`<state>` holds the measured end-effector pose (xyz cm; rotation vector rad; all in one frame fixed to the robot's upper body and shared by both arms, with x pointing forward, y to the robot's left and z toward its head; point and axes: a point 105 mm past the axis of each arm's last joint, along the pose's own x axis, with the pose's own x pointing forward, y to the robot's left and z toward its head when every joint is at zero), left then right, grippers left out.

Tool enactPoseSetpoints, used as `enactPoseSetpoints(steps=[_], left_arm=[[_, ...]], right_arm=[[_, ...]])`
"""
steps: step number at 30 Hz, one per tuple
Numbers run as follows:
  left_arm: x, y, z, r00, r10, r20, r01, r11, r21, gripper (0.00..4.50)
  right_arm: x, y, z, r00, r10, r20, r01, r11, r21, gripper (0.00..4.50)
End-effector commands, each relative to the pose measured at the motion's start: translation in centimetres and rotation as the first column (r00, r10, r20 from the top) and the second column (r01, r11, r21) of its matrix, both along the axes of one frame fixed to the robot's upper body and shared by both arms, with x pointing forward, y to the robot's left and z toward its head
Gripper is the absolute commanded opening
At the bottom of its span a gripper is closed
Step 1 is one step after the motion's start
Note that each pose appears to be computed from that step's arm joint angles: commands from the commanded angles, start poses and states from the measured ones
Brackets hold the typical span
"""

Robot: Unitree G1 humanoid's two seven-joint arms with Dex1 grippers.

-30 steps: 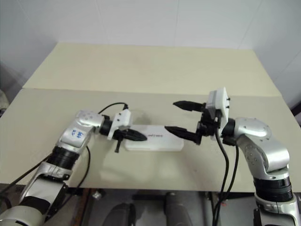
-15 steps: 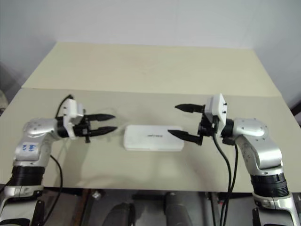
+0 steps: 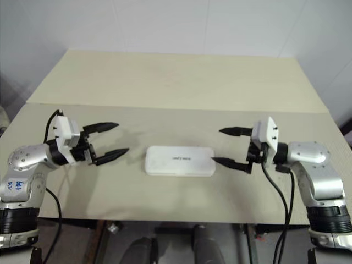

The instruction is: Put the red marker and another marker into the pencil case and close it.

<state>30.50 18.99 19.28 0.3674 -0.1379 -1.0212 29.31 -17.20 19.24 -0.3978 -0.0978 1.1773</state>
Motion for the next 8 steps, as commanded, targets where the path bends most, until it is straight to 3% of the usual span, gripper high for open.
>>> enactPoseSetpoints(steps=[1,8], left_arm=[[-0.3,0.0,1.3,0.998,-0.014,0.056,0.012,1.0,0.027,4.48],[0.0,1.1,1.2,0.999,0.018,0.05,-0.021,0.998,0.059,4.48]], right_arm=[[-0.4,-1.4,1.0,0.998,-0.027,0.049,0.028,0.999,-0.029,4.5],[-0.4,-1.7,1.1,0.999,-0.019,0.037,0.02,0.999,-0.029,4.5]])
